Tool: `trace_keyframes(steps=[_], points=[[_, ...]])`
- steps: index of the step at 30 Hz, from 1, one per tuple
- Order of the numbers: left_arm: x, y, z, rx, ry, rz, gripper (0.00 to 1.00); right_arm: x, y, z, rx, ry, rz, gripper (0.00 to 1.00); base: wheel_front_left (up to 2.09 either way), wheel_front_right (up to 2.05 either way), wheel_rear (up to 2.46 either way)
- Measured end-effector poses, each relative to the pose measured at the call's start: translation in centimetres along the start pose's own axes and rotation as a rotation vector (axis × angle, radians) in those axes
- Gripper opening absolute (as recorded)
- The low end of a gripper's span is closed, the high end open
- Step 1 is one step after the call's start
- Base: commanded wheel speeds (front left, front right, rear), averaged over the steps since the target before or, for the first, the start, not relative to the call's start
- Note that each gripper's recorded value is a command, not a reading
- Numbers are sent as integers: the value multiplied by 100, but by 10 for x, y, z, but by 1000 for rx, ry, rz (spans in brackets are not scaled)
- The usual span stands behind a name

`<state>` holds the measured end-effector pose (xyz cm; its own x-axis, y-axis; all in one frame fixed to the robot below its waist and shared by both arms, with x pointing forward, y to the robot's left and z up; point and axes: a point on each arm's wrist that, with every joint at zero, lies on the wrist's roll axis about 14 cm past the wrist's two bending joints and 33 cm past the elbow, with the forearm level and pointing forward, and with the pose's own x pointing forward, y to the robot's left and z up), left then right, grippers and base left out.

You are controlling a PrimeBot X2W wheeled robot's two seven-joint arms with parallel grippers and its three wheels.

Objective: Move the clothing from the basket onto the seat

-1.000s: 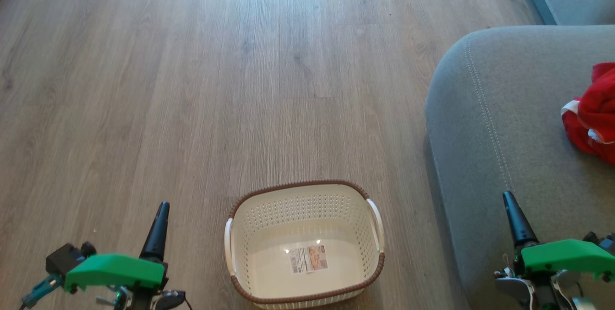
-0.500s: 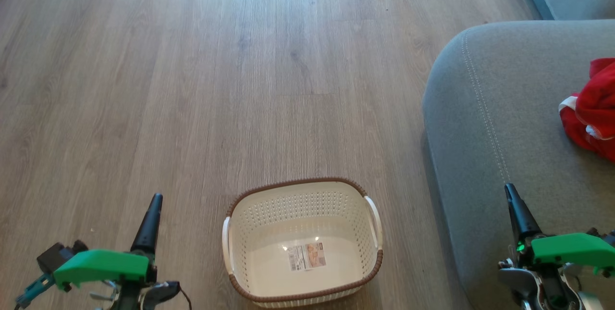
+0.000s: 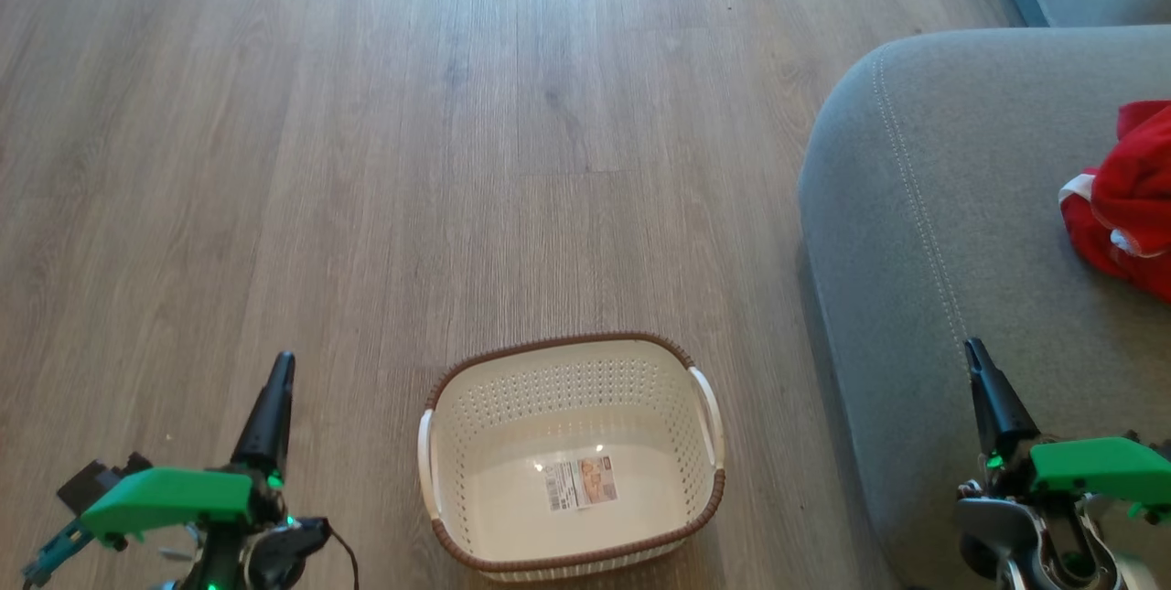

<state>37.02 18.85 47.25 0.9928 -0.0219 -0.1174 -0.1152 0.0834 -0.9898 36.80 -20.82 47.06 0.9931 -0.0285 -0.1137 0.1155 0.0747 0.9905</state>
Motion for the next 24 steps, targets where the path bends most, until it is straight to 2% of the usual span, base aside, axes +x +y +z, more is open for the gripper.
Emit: trace_keyframes(steps=[8, 24], points=[[2, -1, 0, -78, 7, -13, 0, 4, 7, 1, 69, 0, 23, 0, 0, 0, 0], [5, -7, 0, -82, 7, -33, 0, 5, 8, 1, 73, -1, 25, 0, 0, 0, 0]])
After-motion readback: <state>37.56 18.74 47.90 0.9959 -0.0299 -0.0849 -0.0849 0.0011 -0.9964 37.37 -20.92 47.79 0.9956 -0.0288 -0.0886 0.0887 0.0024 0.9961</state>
